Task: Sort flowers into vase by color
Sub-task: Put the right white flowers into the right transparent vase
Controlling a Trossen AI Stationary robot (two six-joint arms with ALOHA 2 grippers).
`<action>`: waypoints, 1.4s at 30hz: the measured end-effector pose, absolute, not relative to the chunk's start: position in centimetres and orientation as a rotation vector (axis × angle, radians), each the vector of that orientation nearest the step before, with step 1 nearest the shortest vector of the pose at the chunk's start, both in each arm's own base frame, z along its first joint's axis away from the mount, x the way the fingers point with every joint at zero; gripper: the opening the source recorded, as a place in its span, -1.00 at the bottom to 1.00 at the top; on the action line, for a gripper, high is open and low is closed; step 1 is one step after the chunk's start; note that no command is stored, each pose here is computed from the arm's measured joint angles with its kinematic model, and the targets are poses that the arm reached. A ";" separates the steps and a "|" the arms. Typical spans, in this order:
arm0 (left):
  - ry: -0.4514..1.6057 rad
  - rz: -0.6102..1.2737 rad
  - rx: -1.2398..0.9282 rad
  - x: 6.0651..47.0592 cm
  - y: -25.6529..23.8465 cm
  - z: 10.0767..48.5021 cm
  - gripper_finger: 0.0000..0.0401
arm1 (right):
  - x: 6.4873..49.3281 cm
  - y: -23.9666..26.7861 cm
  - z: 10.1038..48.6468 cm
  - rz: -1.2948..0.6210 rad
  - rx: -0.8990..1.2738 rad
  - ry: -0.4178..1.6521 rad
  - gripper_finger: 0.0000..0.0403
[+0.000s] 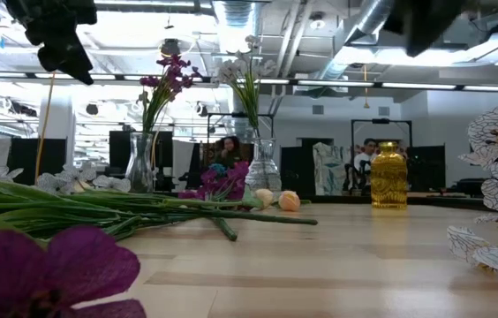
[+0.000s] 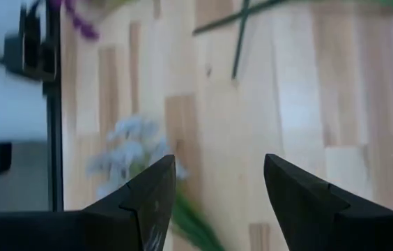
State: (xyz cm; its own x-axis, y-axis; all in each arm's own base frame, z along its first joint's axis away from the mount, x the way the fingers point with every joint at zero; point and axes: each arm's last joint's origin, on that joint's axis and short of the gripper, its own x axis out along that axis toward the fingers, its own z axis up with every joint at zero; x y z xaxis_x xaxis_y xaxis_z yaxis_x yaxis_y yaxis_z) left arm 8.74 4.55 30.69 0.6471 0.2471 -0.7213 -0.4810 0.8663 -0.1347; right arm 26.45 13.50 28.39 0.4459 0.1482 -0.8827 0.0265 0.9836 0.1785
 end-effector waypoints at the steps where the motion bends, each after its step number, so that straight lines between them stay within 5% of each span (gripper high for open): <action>1: 0.761 0.424 -0.334 8.7 4.5 30.7 0.12 | 26.1 13.9 28.3 0.088 0.162 1.118 0.22; 15: 0.747 0.455 -0.401 8.7 4.6 30.7 0.12 | 22.1 17.2 23.9 0.184 0.003 1.256 0.22; 42: 0.748 0.486 -0.394 8.7 4.6 30.7 0.12 | 20.2 16.0 15.7 0.222 0.013 1.204 0.22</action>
